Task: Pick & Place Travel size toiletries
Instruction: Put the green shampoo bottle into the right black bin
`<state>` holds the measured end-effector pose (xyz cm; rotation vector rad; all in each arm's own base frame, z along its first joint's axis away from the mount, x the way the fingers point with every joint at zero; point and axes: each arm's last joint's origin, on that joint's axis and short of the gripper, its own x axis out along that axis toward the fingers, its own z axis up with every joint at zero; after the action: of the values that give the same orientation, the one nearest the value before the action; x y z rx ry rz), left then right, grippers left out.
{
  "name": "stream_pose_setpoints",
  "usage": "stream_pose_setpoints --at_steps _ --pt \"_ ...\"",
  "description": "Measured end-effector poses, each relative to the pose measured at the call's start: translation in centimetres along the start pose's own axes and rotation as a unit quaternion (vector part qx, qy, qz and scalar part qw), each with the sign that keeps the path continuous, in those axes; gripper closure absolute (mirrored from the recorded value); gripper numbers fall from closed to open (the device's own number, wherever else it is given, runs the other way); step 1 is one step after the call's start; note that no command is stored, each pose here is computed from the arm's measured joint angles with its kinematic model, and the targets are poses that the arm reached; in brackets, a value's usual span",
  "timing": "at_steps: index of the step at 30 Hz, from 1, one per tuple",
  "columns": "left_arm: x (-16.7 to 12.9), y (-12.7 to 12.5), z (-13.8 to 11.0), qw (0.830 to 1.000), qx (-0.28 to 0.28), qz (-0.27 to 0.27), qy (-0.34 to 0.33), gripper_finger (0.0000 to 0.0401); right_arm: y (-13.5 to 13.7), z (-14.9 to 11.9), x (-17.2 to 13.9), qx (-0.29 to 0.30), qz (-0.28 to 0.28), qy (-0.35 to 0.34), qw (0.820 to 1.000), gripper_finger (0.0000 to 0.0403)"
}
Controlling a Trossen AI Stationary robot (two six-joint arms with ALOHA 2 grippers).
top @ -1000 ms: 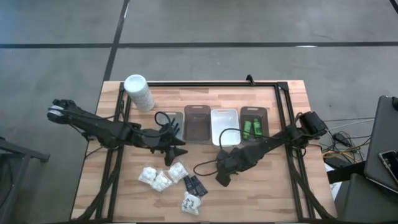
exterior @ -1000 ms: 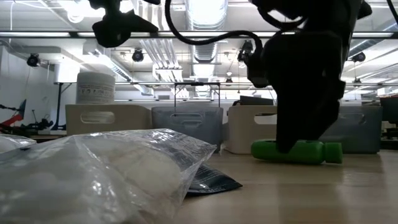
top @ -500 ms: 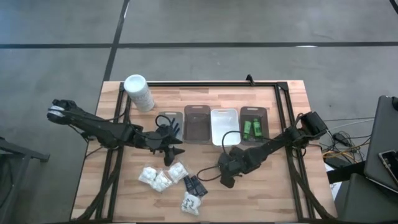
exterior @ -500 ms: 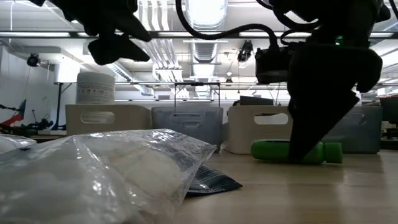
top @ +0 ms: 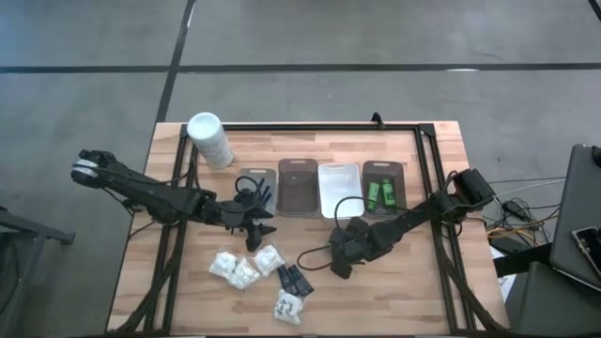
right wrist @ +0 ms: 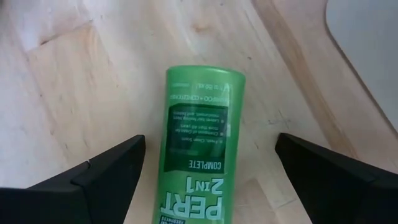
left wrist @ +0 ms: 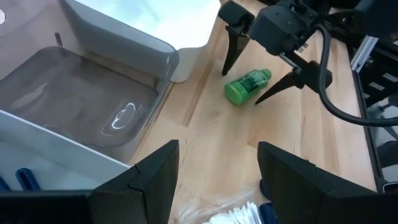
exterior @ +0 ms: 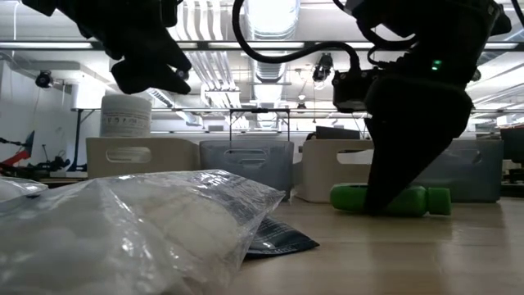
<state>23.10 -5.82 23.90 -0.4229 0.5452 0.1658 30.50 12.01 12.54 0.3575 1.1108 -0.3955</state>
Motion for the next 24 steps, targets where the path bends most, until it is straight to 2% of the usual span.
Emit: stream_pose_setpoints --at_steps 10,17,20,24 --pt "0.0 -0.3 -0.2 0.998 -0.028 -0.052 0.038 0.0179 0.3 -0.7 -0.1 -0.02 -0.001 0.002 1.0 0.011" --pt "0.0 -0.3 -0.2 0.996 -0.058 -0.052 0.04 0.0179 0.3 -0.8 -0.1 0.0 0.005 0.014 1.0 0.0156" --pt "0.0 -0.3 -0.2 0.996 -0.067 -0.052 0.041 0.0179 0.3 -0.8 -0.4 0.032 0.012 0.022 0.999 0.0184" --pt "-0.1 -0.4 -0.2 0.995 -0.08 -0.052 0.041 0.0179 1.3 -0.2 -1.4 0.06 0.048 0.038 0.996 0.0219"
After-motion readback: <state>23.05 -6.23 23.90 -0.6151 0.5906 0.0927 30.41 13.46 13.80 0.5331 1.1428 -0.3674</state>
